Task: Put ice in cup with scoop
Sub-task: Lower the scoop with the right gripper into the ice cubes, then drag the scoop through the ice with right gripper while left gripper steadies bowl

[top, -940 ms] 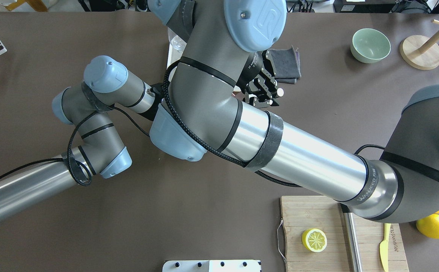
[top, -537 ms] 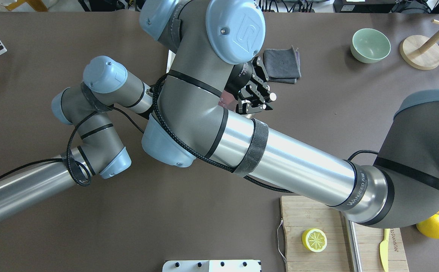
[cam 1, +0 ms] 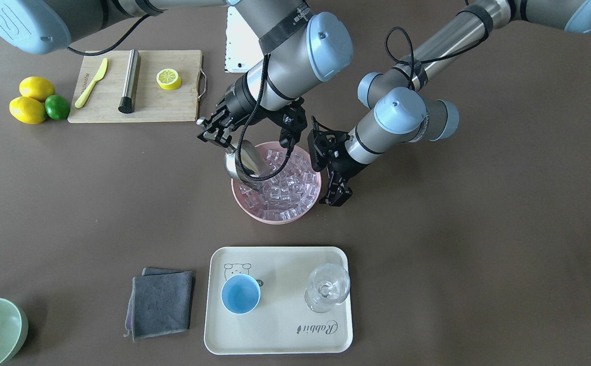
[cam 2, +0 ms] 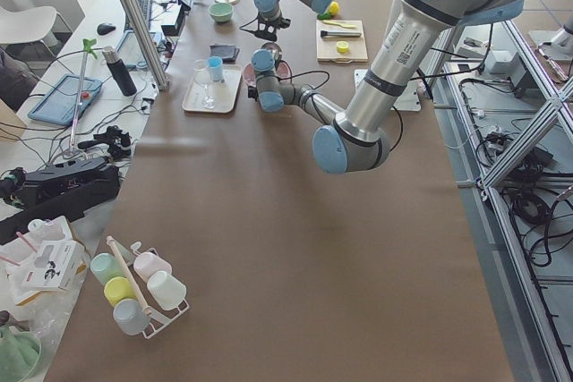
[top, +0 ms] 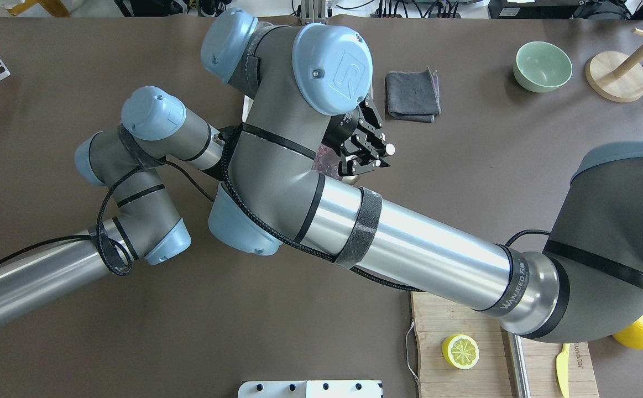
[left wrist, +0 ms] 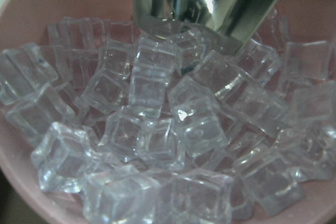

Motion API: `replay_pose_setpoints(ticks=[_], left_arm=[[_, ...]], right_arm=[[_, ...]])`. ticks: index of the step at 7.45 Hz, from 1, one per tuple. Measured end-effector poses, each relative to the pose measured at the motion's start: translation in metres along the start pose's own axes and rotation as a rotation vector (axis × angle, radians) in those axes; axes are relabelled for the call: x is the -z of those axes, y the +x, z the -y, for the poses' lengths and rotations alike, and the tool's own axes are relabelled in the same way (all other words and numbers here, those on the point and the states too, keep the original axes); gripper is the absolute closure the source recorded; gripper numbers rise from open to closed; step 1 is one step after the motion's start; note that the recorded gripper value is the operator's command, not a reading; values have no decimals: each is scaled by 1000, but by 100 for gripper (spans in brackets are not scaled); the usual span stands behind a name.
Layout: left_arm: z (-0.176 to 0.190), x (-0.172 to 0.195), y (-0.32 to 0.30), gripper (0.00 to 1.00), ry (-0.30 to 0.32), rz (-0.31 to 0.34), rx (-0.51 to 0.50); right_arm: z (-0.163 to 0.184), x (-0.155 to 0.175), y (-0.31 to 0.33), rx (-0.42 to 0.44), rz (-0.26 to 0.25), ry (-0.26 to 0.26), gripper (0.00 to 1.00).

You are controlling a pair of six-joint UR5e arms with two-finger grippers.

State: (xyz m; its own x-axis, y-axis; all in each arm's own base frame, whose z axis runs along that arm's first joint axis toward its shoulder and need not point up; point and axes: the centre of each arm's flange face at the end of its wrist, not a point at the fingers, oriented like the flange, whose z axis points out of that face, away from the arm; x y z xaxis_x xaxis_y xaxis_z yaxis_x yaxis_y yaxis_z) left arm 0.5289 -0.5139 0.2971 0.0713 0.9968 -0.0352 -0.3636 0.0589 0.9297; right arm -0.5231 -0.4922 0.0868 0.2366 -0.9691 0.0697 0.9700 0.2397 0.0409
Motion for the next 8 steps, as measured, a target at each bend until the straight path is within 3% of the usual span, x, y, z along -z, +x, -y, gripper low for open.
replay_pose_setpoints(ticks=[2,5,8], left_arm=[[4,-1,2,1,4,-1,-3],[11,0,7,1,14,-2,-12],[12,1,8,1,17,-3,-14]], right_arm=[[-2,-7,-2,-1,-15,45,100],[-46,-52,-15,11,-60,192,100],[-53,-80,-15,-33,-89,310,100]])
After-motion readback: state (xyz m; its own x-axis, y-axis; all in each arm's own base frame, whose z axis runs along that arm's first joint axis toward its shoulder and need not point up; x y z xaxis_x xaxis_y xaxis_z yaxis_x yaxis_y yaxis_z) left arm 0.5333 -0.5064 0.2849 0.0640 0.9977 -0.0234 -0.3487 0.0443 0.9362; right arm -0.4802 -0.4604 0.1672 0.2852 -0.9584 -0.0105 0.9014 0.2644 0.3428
